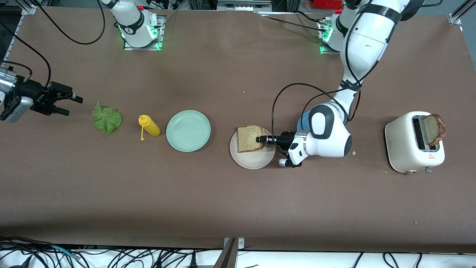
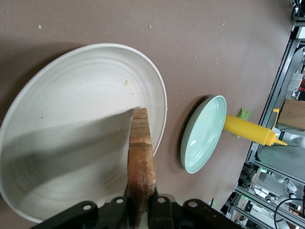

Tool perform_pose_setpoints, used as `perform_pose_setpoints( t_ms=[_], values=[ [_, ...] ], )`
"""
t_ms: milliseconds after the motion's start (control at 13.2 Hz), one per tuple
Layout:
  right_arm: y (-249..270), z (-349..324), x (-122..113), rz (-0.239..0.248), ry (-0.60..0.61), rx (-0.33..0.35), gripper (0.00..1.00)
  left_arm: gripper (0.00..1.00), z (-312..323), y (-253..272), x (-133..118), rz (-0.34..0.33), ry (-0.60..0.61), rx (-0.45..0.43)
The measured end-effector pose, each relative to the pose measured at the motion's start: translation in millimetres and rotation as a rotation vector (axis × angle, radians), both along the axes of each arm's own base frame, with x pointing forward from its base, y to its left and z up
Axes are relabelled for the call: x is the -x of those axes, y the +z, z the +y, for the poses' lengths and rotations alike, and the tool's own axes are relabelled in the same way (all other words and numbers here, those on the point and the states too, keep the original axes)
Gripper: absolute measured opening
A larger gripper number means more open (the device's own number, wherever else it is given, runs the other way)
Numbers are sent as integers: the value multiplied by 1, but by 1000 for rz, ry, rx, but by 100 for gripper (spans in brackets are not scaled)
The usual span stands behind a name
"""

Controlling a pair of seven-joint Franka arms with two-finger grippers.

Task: Make sandwich in beige plate with both arms
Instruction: 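Lower the toast onto the beige plate while the right gripper reaches the mustard, then grasp the mustard bottle with the right gripper while the left gripper returns to the toaster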

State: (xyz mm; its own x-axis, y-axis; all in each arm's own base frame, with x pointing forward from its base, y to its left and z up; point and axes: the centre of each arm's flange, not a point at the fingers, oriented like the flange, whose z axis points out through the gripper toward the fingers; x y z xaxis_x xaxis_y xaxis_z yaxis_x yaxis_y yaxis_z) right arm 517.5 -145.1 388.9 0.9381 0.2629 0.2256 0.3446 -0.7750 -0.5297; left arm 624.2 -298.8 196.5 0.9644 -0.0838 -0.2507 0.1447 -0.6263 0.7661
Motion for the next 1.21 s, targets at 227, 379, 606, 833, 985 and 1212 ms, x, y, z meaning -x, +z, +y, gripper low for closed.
perform_pose_setpoints(
  t_ms=[227, 379, 606, 833, 985, 1212],
  values=[
    [-49, -17, 10, -95, 63, -110, 100, 48, 1, 0, -1, -37, -18, 5],
    [-85, -24, 13, -166, 120, -169, 100, 68, 3, 1, -4, -53, -19, 4],
    [-133, -21, 20, -282, 231, -263, 100, 100, 11, 1, -8, -67, -16, -4],
    [-166, -15, 24, -414, 338, -317, 100, 100, 24, 1, -13, -75, -3, -10],
    [-184, -6, 25, -512, 396, -367, 100, 100, 38, 4, -19, -83, -4, -23],
    [-216, 14, 26, -633, 450, -429, 100, 100, 72, 22, -29, -121, -90, -128]
  ],
)
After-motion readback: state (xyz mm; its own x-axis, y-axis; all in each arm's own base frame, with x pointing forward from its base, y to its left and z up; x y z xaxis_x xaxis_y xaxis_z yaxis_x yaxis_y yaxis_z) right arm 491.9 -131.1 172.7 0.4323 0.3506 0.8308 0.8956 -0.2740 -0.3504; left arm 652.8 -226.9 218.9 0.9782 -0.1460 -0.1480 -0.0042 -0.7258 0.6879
